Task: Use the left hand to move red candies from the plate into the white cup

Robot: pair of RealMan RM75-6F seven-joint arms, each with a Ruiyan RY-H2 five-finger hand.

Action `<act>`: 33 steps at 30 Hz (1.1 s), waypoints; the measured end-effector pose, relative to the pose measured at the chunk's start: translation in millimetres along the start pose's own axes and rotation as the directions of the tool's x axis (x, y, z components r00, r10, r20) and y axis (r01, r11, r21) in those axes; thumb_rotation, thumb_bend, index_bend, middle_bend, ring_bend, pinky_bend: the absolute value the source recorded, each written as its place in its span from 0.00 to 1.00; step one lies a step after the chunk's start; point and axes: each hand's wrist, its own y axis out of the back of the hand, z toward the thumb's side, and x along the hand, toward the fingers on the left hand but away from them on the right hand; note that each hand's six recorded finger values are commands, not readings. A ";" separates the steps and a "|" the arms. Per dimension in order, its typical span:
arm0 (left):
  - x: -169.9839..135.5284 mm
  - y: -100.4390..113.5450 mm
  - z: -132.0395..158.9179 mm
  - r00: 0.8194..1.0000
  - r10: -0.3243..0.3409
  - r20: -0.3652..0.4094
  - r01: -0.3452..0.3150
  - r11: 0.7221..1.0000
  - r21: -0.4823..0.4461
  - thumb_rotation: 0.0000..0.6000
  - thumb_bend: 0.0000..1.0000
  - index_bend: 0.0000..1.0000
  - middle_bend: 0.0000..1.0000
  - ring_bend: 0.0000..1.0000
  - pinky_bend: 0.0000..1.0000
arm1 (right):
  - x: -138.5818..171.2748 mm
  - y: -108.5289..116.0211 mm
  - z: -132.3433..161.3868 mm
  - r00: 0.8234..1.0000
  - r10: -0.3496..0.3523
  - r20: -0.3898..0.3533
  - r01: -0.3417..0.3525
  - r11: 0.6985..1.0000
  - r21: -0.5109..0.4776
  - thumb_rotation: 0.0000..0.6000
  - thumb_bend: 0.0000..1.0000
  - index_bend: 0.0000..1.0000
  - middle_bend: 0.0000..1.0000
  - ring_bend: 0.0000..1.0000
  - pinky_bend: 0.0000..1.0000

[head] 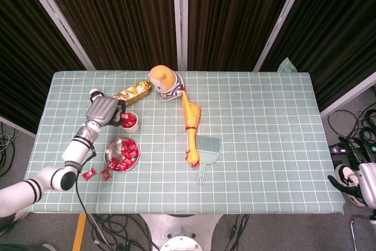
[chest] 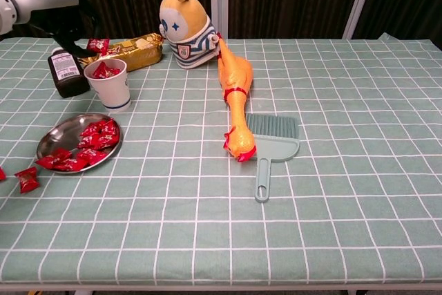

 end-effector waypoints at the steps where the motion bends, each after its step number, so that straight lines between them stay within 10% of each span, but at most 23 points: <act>1: 2.6 -1.5 1.3 1.000 -0.007 -0.002 0.007 1.000 0.005 1.00 0.31 0.60 1.00 1.00 1.00 | 0.1 0.0 -0.3 1.000 0.000 0.001 0.000 1.000 0.000 1.00 0.10 0.11 0.25 0.08 0.35; 17: 14.9 -18.2 -1.1 0.994 -0.086 -0.063 0.090 0.994 0.058 1.00 0.31 0.44 1.00 0.98 1.00 | 0.6 0.0 -3.9 1.000 0.000 0.011 0.000 1.000 -0.003 1.00 0.10 0.11 0.25 0.08 0.35; 33: -67.2 -0.3 -46.5 0.992 0.082 -0.092 -0.080 0.996 0.027 1.00 0.31 0.50 1.00 0.98 1.00 | -2.9 0.1 0.9 1.000 0.000 -0.012 0.000 1.000 -0.006 1.00 0.10 0.11 0.25 0.08 0.36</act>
